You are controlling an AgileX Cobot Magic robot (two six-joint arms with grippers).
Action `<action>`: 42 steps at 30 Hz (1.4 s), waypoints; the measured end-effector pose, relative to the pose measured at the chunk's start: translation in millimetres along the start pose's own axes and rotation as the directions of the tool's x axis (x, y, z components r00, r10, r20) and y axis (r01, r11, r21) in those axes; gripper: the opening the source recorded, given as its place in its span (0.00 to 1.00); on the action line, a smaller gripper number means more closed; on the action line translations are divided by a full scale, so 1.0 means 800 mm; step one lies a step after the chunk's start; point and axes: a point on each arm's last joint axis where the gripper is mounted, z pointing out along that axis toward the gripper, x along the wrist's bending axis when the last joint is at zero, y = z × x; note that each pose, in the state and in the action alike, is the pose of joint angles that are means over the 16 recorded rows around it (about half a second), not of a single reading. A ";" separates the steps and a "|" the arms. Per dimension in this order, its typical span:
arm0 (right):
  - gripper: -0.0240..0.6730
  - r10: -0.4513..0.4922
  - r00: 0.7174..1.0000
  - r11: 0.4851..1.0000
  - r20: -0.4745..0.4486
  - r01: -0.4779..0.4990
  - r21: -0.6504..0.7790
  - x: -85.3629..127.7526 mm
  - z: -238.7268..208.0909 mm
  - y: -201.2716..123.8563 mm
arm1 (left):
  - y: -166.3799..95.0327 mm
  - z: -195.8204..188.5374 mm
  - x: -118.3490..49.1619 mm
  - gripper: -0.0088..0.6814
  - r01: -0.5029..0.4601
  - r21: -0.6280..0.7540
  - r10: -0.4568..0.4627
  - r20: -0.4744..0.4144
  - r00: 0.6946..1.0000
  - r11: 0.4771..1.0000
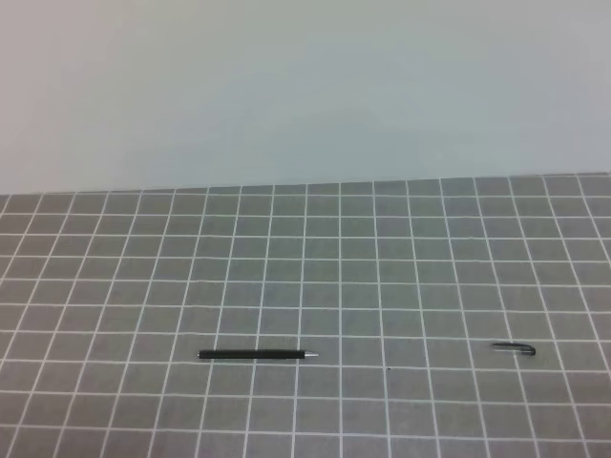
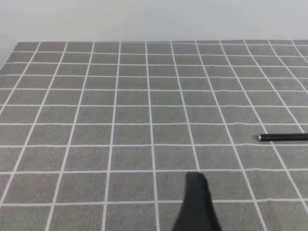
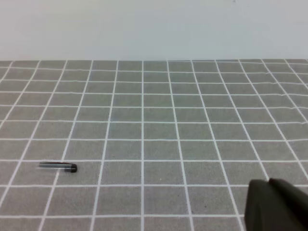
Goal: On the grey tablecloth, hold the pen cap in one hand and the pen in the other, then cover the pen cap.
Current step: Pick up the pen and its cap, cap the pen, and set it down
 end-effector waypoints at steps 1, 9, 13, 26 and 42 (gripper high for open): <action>0.03 0.000 1.000 1.000 0.000 0.000 0.000 0.000 0.000 0.000 | 0.000 0.000 0.000 0.69 0.000 0.000 0.000 0.000 1.000 1.000; 0.03 0.000 1.000 1.000 0.000 0.000 0.000 0.000 0.000 0.000 | 0.000 0.000 0.000 0.69 0.000 0.000 0.000 0.000 1.000 1.000; 0.03 0.000 1.000 1.000 0.000 0.000 0.000 0.000 0.000 0.000 | 0.000 0.000 0.000 0.69 0.000 0.000 0.000 0.000 1.000 1.000; 0.03 0.000 1.000 1.000 0.000 0.000 -0.001 0.000 0.000 0.000 | 0.001 0.000 0.000 0.69 0.000 -0.005 0.000 -0.001 1.000 1.000; 0.03 -0.020 1.000 1.000 0.000 0.020 -0.007 0.000 0.000 0.001 | 0.037 -0.006 0.004 0.69 -0.005 -0.326 -0.006 -0.033 0.999 0.945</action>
